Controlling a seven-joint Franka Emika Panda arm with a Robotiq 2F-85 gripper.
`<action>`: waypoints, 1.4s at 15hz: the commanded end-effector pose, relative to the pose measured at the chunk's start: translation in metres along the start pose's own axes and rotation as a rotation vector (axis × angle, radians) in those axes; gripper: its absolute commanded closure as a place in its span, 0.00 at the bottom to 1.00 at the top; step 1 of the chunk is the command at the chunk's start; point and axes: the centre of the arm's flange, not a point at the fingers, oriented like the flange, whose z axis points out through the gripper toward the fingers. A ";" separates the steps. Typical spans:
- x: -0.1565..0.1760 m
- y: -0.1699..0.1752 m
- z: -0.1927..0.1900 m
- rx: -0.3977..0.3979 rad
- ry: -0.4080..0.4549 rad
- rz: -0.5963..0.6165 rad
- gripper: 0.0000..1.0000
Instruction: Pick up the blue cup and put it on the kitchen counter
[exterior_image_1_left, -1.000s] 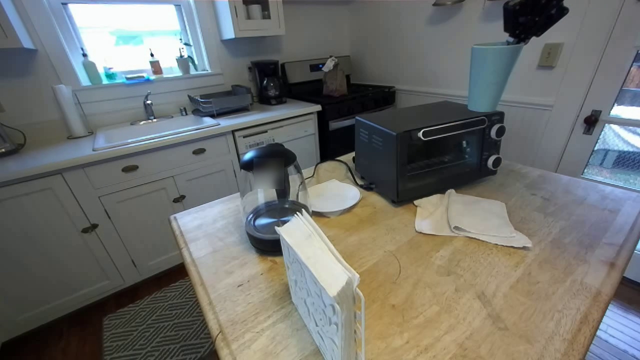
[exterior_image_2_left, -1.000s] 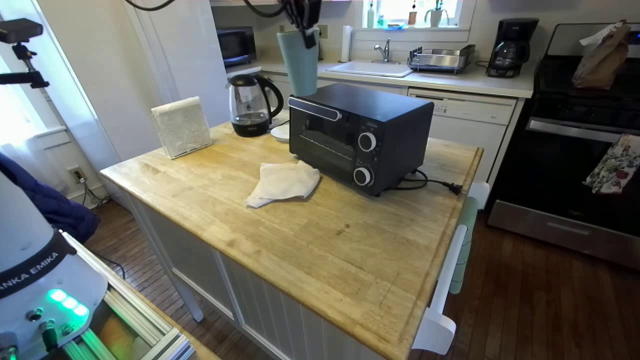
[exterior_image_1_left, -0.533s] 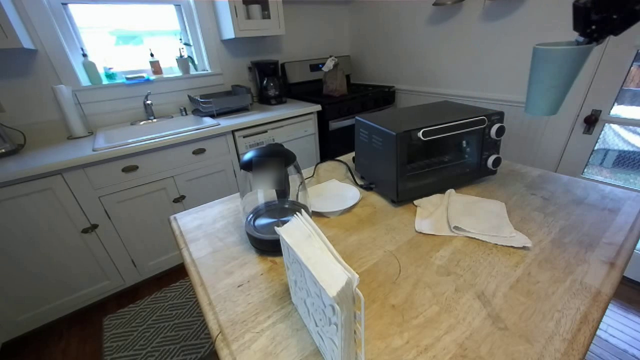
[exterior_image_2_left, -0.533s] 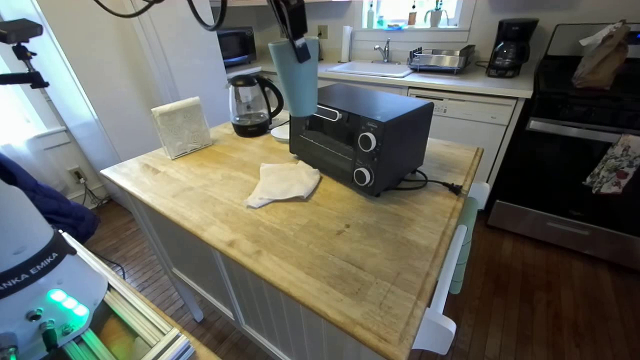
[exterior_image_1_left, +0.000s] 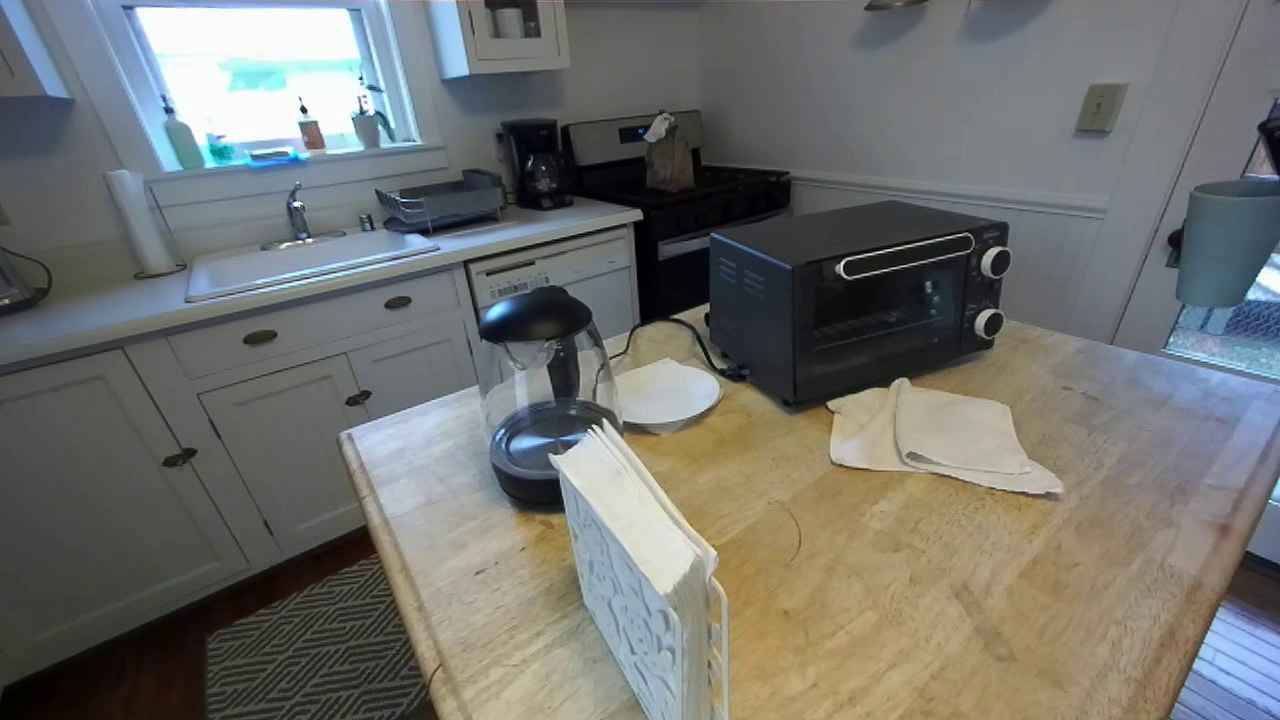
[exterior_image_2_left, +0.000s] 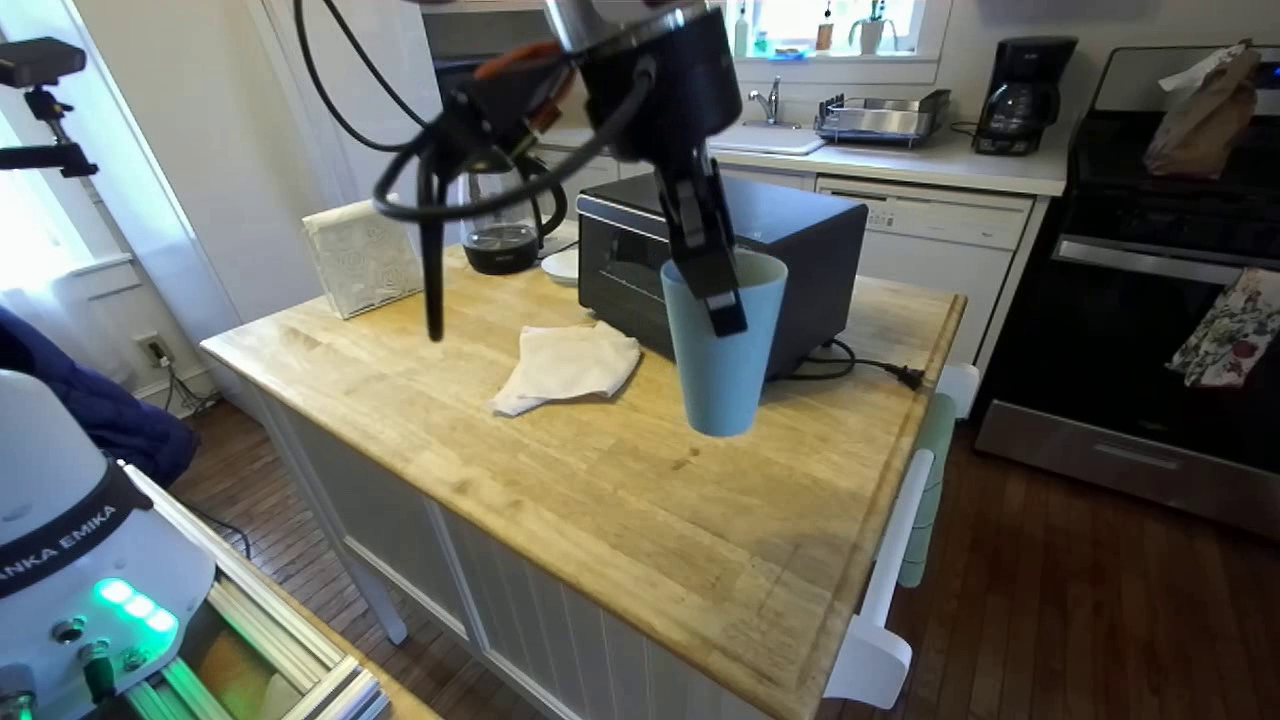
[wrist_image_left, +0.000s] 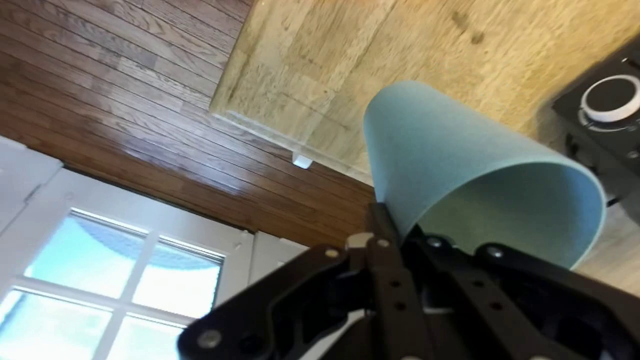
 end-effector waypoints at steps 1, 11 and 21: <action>0.028 -0.023 0.049 -0.084 0.017 0.180 0.99; 0.032 -0.059 0.111 -0.143 0.023 0.475 0.99; 0.018 -0.079 0.132 -0.177 0.004 0.479 0.70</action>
